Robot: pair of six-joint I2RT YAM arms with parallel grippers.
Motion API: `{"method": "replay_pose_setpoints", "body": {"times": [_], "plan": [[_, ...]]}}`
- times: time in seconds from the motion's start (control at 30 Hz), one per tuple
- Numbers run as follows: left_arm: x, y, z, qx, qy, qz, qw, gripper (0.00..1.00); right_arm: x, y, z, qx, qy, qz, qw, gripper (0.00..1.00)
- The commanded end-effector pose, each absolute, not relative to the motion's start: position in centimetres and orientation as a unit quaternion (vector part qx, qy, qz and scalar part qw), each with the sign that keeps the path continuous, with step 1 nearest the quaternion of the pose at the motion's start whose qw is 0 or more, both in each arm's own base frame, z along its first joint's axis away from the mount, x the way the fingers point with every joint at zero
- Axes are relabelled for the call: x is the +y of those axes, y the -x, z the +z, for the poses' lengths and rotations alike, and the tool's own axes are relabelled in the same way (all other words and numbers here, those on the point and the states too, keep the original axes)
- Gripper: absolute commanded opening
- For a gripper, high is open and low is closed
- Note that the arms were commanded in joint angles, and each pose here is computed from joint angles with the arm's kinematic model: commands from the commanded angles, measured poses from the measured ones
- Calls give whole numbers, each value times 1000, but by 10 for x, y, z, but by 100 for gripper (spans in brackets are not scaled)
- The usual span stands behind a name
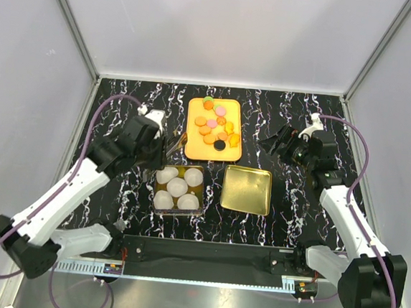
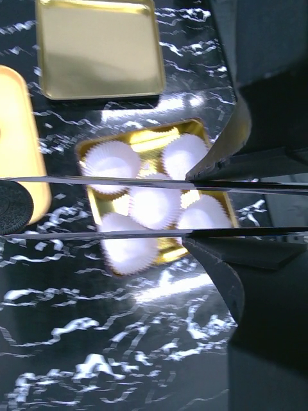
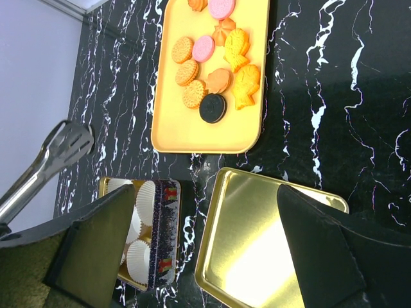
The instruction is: Pack the cookies
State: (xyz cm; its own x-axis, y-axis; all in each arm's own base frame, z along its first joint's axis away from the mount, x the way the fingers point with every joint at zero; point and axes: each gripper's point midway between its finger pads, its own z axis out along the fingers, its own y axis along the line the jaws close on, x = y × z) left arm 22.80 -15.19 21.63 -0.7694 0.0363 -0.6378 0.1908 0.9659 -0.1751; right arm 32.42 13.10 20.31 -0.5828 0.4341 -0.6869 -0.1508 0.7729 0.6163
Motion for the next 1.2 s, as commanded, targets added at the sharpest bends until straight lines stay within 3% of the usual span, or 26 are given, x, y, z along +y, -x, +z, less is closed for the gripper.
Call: {"method": "replay_pose_setpoints", "body": {"times": [0.0,0.57,1.17], "plan": [[-144,-211,217,932,-42,-128,336,37,135,-328,212,817,-74,339,460,100],[-120,-167,167,948,-8,-127,293,37,137,-327,211,817,-74,342,458,100],[-113,-154,169,946,-11,-133,295,37,137,-328,209,818,-75,343,455,100]]}}
